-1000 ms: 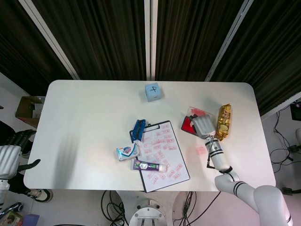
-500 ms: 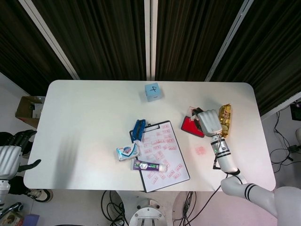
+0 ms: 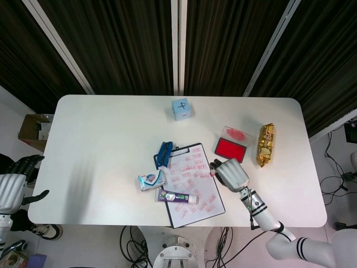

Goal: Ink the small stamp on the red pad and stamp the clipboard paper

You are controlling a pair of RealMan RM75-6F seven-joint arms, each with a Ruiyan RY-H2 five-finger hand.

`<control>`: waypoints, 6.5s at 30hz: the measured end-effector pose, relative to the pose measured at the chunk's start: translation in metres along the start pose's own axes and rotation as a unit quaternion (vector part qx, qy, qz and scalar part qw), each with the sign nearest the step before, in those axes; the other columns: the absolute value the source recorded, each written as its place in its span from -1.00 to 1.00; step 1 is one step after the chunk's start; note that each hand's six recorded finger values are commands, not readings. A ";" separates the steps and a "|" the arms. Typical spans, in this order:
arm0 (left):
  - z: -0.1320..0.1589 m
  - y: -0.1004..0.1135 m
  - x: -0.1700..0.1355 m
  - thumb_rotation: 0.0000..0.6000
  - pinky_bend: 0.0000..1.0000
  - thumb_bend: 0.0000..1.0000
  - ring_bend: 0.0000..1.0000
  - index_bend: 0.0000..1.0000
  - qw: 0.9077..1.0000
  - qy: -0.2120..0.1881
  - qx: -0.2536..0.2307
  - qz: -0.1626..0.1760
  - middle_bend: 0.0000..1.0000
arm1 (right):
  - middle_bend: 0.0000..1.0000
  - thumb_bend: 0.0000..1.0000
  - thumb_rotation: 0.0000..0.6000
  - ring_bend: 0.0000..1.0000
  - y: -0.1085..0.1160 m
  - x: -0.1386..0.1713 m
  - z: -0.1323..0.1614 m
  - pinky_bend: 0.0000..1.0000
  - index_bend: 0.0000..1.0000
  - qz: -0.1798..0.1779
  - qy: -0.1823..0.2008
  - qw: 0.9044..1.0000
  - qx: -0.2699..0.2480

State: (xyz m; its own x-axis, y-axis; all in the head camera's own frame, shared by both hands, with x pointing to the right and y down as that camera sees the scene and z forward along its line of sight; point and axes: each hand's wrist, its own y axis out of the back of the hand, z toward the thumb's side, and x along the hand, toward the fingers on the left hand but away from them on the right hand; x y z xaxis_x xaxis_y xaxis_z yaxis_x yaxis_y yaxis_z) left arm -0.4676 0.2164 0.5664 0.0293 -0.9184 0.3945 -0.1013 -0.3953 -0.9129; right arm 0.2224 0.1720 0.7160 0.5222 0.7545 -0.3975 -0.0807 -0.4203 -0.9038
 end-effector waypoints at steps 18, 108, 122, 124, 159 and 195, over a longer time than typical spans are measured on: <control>-0.003 0.000 0.000 1.00 -0.49 -1.00 -0.69 -0.65 1.000 0.001 -0.003 0.000 -0.66 | 0.76 0.06 1.00 0.67 -0.028 0.002 0.037 1.00 1.00 0.012 0.021 0.999 0.025; -0.005 -0.001 -0.001 1.00 -0.49 -1.00 -0.69 -0.65 1.000 0.001 -0.003 -0.001 -0.66 | 0.78 0.05 1.00 0.67 0.022 -0.001 -0.007 1.00 1.00 -0.111 -0.021 0.993 -0.045; 0.001 -0.006 0.001 1.00 -0.49 -1.00 -0.69 -0.65 1.000 -0.005 -0.003 -0.008 -0.66 | 0.78 0.04 1.00 0.67 -0.026 0.039 -0.059 1.00 1.00 -0.015 -0.065 0.998 0.018; 0.001 -0.006 0.001 1.00 -0.49 -1.00 -0.69 -0.65 1.000 -0.004 -0.003 -0.008 -0.66 | 0.77 0.04 1.00 0.67 -0.031 0.040 -0.058 1.00 1.00 -0.009 -0.064 0.998 0.022; -0.001 -0.006 0.000 1.00 -0.49 -1.00 -0.69 -0.64 1.000 -0.003 -0.006 -0.007 -0.66 | 0.25 -0.34 1.00 0.66 -0.058 0.050 -0.057 1.00 0.48 0.029 -0.057 0.997 0.030; -0.003 -0.006 -0.001 1.00 -0.49 -1.00 -0.69 -0.64 1.000 -0.001 -0.006 -0.008 -0.66 | -0.14 -0.40 1.00 0.66 -0.060 0.053 -0.061 1.00 -0.38 0.053 -0.066 0.996 0.029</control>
State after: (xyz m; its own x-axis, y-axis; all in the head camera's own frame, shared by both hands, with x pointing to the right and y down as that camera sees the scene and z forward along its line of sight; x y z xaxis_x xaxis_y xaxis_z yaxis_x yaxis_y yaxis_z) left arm -0.4697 0.2196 0.5718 0.0321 -0.9122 0.4084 -0.1118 -0.4094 -0.9055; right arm 0.3071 0.2060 0.7587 0.3926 0.7685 -0.5053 -0.1803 -0.4744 -0.8616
